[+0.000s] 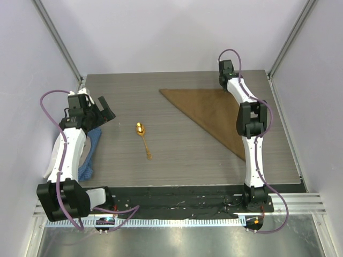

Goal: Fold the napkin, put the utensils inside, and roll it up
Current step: Fold the napkin

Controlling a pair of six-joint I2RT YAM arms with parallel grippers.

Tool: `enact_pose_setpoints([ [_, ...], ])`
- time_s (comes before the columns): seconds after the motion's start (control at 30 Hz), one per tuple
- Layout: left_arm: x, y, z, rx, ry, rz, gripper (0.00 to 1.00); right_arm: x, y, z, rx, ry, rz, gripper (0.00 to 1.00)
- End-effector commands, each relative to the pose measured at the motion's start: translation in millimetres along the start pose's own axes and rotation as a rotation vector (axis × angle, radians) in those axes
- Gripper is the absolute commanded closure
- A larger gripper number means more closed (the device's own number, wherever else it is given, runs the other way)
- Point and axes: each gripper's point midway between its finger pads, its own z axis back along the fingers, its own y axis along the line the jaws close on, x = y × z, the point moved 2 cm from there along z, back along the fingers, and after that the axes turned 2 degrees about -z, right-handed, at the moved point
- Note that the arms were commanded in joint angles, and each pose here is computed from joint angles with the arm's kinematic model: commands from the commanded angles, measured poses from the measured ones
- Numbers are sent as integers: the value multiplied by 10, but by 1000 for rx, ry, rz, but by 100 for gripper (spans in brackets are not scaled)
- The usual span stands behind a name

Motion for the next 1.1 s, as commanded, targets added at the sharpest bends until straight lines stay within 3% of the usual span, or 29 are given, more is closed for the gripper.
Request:
enact_pose_setpoints([
  [0.0,101,3,14,2,-35,-19,0,230,-160,43,-52,-57,-31,99],
  [1.07,108,13,25,9,-39,-22,0,414,-503,138,-129,-100,-40,99],
])
